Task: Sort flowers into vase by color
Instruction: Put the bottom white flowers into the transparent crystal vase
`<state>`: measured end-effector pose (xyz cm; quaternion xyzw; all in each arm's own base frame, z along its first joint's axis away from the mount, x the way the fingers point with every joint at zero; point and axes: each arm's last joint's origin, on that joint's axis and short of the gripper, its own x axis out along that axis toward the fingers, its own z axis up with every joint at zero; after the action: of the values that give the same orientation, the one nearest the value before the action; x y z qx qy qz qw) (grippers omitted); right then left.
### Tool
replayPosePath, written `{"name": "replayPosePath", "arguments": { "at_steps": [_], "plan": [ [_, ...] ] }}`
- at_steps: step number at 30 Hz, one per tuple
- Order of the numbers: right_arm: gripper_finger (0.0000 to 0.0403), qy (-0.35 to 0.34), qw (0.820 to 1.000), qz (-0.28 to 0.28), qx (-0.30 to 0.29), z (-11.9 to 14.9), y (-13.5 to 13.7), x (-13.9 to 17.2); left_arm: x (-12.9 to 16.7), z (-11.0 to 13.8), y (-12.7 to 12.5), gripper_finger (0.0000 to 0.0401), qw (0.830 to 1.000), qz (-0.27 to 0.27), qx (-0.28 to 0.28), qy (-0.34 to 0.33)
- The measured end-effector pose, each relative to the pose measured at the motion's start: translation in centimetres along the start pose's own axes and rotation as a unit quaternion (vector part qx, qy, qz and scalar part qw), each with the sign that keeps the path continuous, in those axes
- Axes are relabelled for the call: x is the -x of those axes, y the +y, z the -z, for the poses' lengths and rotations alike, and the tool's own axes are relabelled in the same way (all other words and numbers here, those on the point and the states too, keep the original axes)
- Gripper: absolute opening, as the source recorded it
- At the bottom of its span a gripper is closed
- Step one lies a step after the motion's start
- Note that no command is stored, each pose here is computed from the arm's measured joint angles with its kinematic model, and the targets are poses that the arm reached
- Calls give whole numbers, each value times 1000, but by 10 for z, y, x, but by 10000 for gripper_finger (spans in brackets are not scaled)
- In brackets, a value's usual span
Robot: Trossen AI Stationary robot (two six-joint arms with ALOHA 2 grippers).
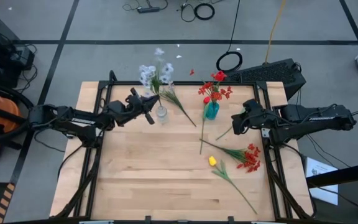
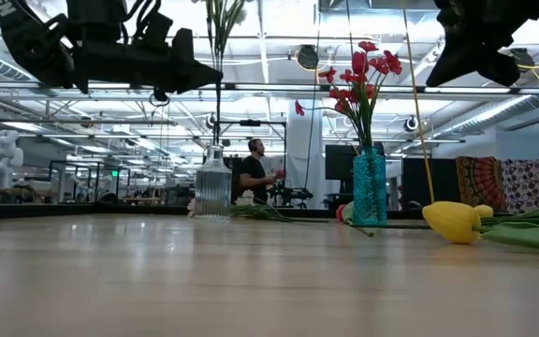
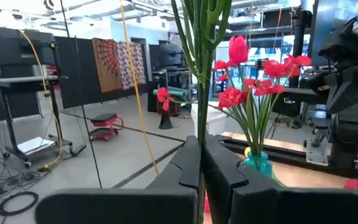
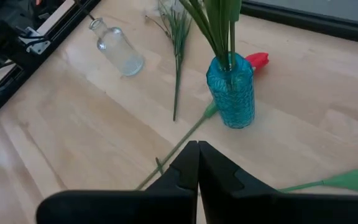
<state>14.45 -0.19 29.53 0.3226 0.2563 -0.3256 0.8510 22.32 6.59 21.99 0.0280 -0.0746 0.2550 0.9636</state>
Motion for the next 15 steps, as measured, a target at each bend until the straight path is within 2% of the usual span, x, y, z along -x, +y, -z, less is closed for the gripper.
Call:
{"name": "replayPosePath", "arguments": {
  "at_steps": [15],
  "plan": [
    [0, -10, 1000, 7, -1, -1, 0, 0, 4, 12, 1, 10, 999, 2, -10, 39]
  ]
}}
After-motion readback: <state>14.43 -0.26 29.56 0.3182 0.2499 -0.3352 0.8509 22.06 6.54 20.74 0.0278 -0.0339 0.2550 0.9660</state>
